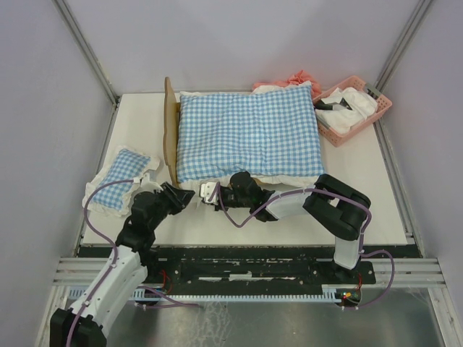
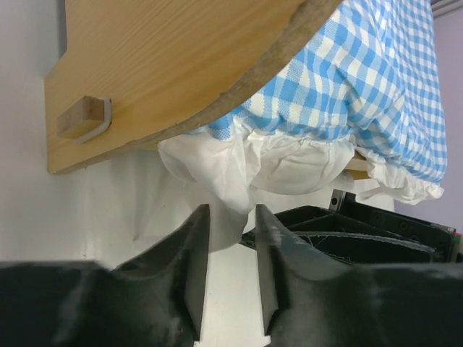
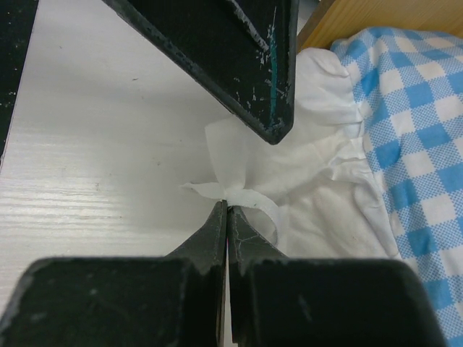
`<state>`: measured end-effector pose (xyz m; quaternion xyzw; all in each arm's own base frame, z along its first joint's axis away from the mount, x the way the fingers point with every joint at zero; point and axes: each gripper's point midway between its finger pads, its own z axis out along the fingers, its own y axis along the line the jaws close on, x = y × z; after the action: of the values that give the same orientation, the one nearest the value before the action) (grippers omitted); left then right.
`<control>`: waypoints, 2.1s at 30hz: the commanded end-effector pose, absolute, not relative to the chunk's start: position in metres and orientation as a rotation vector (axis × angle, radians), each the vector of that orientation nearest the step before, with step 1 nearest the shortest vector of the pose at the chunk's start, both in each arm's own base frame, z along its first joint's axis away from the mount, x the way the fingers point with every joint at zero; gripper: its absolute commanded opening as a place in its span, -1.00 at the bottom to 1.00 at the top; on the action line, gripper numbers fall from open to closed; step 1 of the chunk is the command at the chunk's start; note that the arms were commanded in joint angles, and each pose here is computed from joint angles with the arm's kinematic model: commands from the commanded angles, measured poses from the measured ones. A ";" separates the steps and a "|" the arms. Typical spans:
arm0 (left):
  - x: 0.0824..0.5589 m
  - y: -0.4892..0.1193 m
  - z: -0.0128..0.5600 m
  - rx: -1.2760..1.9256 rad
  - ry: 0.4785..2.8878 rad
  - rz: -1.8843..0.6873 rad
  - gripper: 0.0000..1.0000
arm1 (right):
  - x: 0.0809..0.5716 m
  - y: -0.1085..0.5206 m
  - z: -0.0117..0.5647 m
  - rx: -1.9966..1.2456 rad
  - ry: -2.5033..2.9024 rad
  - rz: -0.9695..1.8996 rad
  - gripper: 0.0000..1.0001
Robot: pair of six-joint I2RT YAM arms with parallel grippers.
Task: Set up the pet bed
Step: Tie the ropes to the bed frame.
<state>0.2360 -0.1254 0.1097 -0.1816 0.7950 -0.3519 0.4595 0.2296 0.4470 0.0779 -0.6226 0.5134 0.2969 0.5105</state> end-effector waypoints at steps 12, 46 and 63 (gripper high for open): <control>0.270 -0.123 0.195 -0.576 1.771 -0.924 -0.95 | 0.222 0.456 0.083 -1.620 1.109 0.708 -0.96; 0.289 -0.099 0.194 -0.742 1.740 -0.790 -0.95 | 0.192 0.457 0.068 -1.977 0.959 0.510 -0.84; 0.279 -0.101 0.191 -0.764 1.771 -0.814 -0.76 | 0.224 0.472 0.094 -1.797 1.081 0.471 -0.95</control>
<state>0.2757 -0.1036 0.1597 -0.3065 0.7615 -0.3163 0.4756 0.2023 0.4557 0.0624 -0.7819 0.4128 0.1891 0.4271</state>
